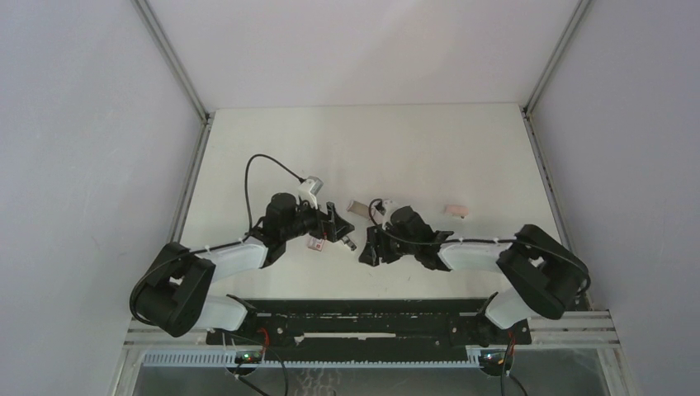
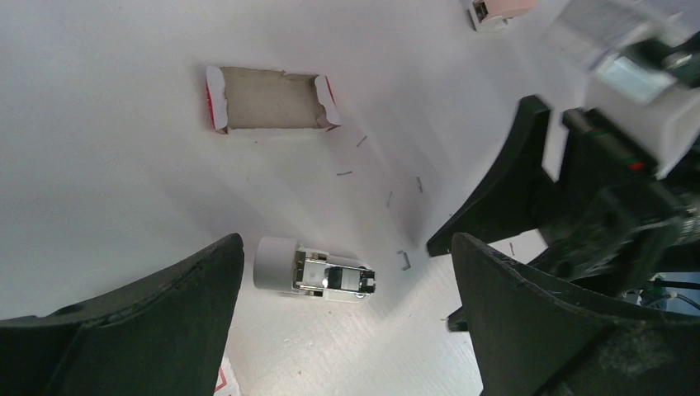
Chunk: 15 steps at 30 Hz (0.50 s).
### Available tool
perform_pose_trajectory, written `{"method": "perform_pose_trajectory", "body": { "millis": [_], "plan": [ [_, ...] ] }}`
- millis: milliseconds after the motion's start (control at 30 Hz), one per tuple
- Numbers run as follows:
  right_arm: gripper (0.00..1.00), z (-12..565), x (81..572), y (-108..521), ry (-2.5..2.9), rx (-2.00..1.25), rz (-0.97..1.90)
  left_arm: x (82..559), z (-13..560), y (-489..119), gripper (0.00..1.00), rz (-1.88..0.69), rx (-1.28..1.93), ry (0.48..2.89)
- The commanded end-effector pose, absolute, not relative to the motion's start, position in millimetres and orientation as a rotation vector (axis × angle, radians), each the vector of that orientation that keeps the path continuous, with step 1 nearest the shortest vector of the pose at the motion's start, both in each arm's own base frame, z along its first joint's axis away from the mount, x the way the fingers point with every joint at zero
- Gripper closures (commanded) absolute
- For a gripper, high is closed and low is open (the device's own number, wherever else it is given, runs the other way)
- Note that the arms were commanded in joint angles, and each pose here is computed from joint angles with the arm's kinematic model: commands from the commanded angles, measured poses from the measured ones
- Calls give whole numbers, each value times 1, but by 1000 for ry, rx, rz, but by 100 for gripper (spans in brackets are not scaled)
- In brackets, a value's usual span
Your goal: Load the staples into the stapler
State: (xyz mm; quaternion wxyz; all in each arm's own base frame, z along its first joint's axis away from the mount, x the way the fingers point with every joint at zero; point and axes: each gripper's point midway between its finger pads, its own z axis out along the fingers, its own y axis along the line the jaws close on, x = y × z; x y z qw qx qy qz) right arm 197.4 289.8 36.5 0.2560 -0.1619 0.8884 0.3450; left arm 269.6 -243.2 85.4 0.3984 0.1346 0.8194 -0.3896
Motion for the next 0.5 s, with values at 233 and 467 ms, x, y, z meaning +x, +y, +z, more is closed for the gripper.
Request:
{"method": "perform_pose_trajectory", "body": {
  "millis": [233,467],
  "plan": [
    [49,51,216,341,2313,-456,1050,279,117,-256,2,-1047,400,1950],
    [56,48,216,349,2322,-457,1087,274,115,-258,3,-1065,402,1956]
  ]
}}
